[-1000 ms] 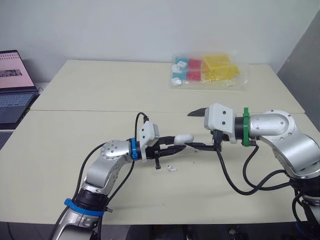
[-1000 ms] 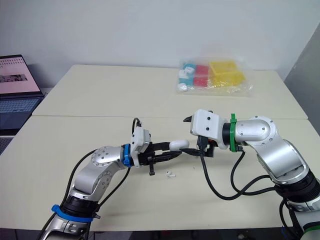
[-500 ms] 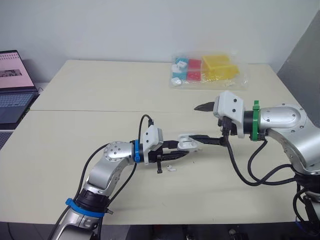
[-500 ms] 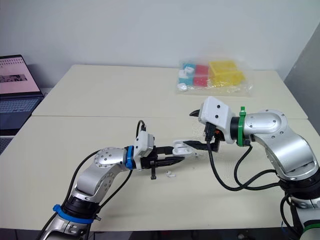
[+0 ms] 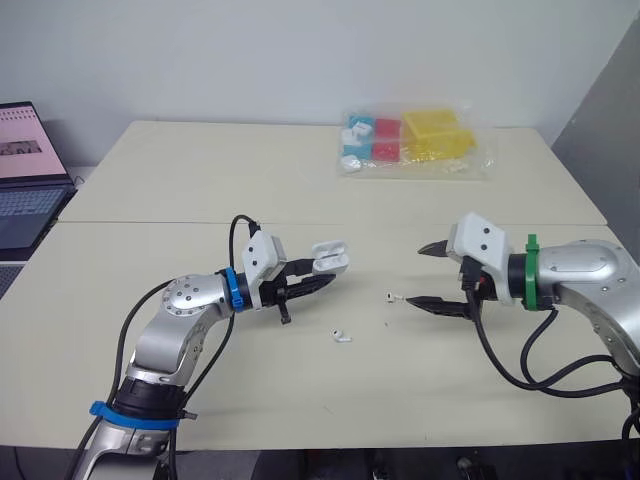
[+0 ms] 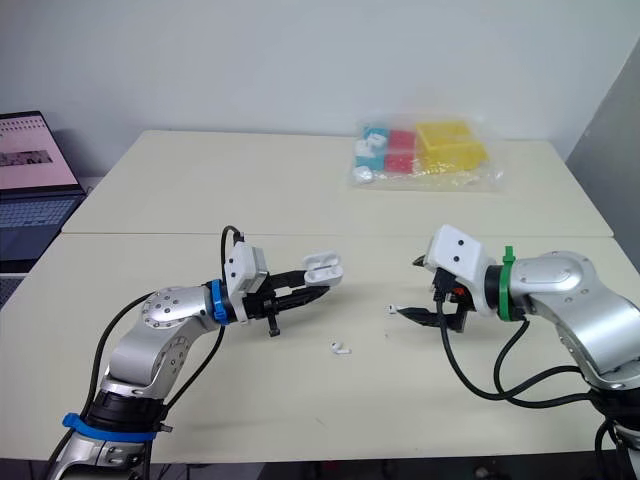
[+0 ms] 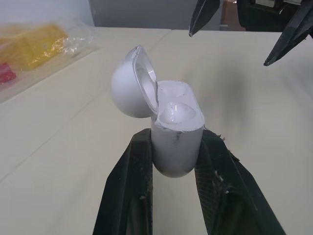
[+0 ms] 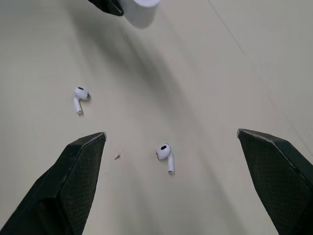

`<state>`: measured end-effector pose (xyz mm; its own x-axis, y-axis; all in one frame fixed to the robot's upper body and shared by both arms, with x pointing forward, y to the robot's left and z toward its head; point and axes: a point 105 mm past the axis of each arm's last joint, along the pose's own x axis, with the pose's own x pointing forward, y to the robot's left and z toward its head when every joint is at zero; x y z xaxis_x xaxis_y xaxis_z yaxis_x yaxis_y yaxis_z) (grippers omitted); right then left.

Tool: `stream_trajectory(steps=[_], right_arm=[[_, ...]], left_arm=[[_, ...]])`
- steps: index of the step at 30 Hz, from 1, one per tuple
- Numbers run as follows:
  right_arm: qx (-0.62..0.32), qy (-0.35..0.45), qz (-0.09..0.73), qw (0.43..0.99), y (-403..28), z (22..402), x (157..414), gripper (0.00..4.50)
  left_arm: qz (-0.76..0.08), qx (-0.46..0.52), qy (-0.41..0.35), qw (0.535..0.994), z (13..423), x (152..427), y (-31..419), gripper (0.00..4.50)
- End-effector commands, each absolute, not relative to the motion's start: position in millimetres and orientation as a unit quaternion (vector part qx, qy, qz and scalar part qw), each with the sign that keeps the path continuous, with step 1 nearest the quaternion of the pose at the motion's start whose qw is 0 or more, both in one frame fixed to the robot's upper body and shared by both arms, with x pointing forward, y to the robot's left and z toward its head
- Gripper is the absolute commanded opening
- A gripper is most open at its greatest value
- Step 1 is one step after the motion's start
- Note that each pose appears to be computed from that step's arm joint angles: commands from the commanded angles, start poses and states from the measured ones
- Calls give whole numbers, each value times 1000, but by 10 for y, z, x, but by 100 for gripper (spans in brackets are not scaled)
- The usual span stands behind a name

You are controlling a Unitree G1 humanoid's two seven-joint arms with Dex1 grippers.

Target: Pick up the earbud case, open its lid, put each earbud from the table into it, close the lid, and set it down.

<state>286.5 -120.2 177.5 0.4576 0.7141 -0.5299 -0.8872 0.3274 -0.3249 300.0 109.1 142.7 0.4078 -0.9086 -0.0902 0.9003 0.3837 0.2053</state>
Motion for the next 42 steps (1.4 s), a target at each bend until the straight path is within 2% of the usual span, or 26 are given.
stream_trajectory(steps=[1, 5, 9, 17, 20, 28, 30, 36, 42], right_arm=[[-308, 163, 511, 785, -1106, 1634, 3004, 450], [-309, 195, 536, 761, -1032, 1363, 3147, 450], [-311, 208, 538, 755, -1030, 1267, 3285, 450], [-301, 232, 547, 746, -1064, 1071, 3349, 450], [-299, 233, 548, 745, -1070, 1027, 3342, 392], [-298, 248, 551, 739, -1157, 950, 3261, 101], [-301, 246, 558, 733, -1181, 990, 3196, 42], [-327, 257, 570, 708, -1355, 1074, 2978, 42], [-391, 318, 552, 665, -1951, 1010, 2658, 42]], left_arm=[[-537, 125, -48, 833, 1552, 2958, 1095, 80], [-535, 124, -48, 835, 1526, 2891, 1067, 80], [-531, 124, -46, 837, 1510, 2863, 1067, 80], [-528, 123, -43, 839, 1501, 2836, 1063, 80], [-528, 123, -43, 839, 1498, 2837, 1059, 80], [-533, 125, -43, 835, 1497, 2849, 1039, 80], [-535, 126, -41, 834, 1489, 2842, 1037, 80], [-538, 124, -39, 833, 1480, 2823, 1035, 80], [-539, 116, -35, 833, 1451, 2789, 1013, 80]])
